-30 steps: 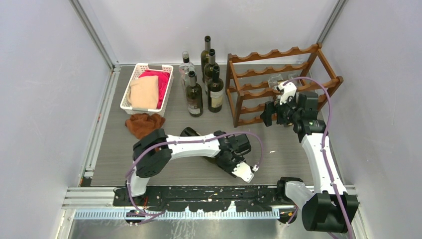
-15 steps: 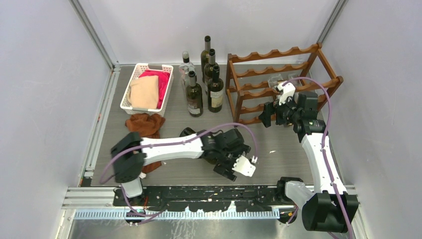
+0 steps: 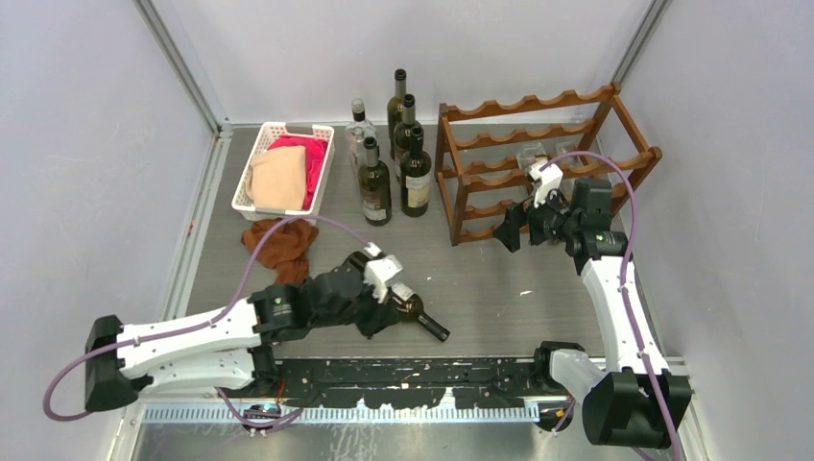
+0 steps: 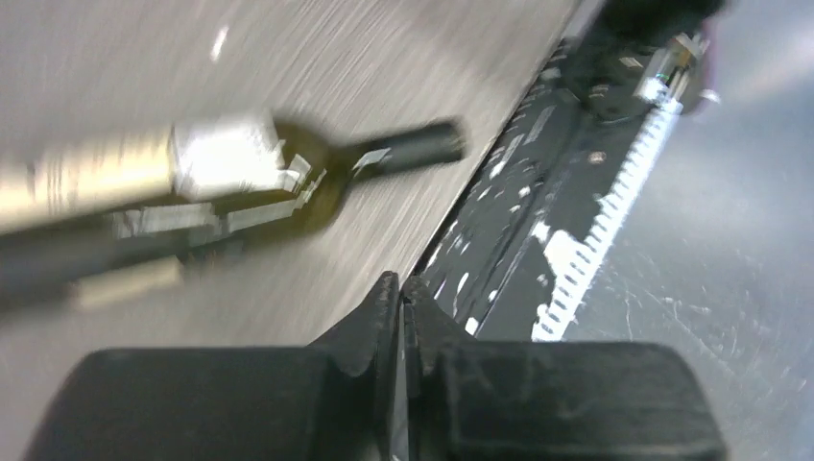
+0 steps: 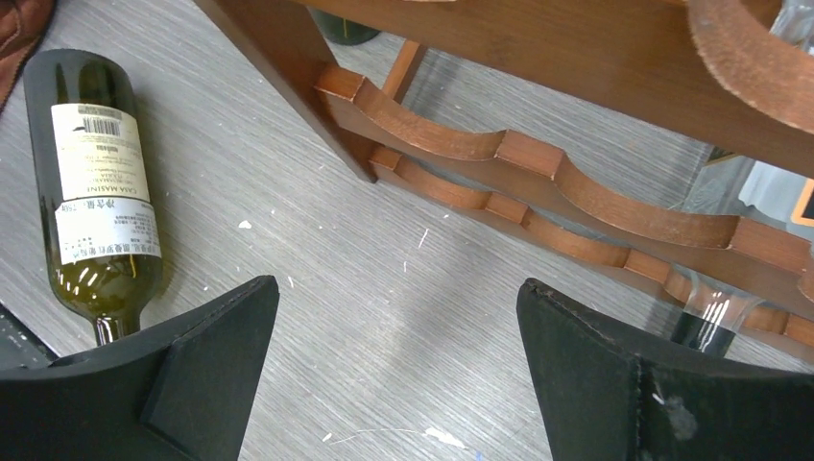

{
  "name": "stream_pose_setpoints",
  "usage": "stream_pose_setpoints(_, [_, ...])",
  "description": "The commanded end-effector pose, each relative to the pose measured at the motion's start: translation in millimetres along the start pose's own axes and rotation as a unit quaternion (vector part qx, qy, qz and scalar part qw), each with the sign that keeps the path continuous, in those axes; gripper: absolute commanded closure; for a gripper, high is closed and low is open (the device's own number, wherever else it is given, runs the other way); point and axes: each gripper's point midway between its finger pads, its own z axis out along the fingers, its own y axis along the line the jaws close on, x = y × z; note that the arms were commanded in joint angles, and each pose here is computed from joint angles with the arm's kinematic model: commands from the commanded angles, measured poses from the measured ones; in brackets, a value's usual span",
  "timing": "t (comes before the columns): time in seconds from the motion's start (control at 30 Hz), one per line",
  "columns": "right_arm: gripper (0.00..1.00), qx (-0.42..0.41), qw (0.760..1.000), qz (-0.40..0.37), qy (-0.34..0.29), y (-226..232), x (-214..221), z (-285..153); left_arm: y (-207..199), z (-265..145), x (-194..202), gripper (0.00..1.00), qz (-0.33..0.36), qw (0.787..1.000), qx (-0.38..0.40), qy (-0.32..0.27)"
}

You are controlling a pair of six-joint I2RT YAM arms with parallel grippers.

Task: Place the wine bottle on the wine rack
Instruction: Adjust the wine bottle at the center of the board, then pick up the wine bottle from the center of the board.

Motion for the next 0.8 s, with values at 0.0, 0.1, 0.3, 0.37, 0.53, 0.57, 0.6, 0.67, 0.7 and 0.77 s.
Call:
stream_pose_setpoints(0.0, [0.0, -0.032, 0.999, -0.016, -0.008, 9.8, -4.6, -1.1, 49.6, -16.9, 65.9, 0.98, -0.295, 0.939, -0.179, -0.005])
stream_pose_setpoints(0.1, [0.0, -0.074, 0.997, -0.026, -0.012, 25.6, -2.9, -3.2, 79.5, -27.4, 95.1, 1.0, -0.336, 0.908, -0.25, -0.032])
stream_pose_setpoints(0.3, [0.0, -0.14, 0.988, -0.061, 0.003, 54.0, 10.5, -1.3, 130.4, -22.8, 91.0, 1.0, -0.402, 0.865, -0.283, -0.099])
stream_pose_setpoints(0.37, [0.0, -0.172, 0.983, -0.067, 0.025, 65.7, 19.6, -2.4, 138.8, -15.9, 87.8, 1.0, -0.419, 0.857, -0.279, -0.105])
stream_pose_setpoints(0.53, [0.0, -0.27, 0.954, -0.109, 0.065, 112.3, 33.4, -3.1, 142.3, 5.9, 95.7, 1.0, -0.438, 0.85, -0.284, -0.067])
stream_pose_setpoints(0.57, [0.0, -0.286, 0.948, -0.12, 0.069, 122.4, 35.1, -2.7, 141.4, 9.3, 97.8, 1.0, -0.442, 0.849, -0.283, -0.058])
stream_pose_setpoints(0.6, [0.0, -0.299, 0.942, -0.131, 0.074, 131.4, 36.9, -1.2, 140.5, 12.4, 99.6, 1.0, -0.445, 0.849, -0.281, -0.053])
stream_pose_setpoints(0.67, [0.0, -0.314, 0.934, -0.144, 0.085, 147.4, 41.2, 4.3, 139.0, 17.0, 102.7, 1.0, -0.45, 0.848, -0.276, -0.047])
stream_pose_setpoints(0.7, [0.0, -0.32, 0.932, -0.149, 0.088, 153.3, 43.1, 7.8, 139.0, 18.1, 104.4, 1.0, -0.452, 0.847, -0.275, -0.046])
stream_pose_setpoints(0.77, [0.0, -0.327, 0.927, -0.156, 0.096, 165.9, 47.6, 15.2, 138.1, 19.9, 104.4, 1.0, -0.458, 0.846, -0.269, -0.051])
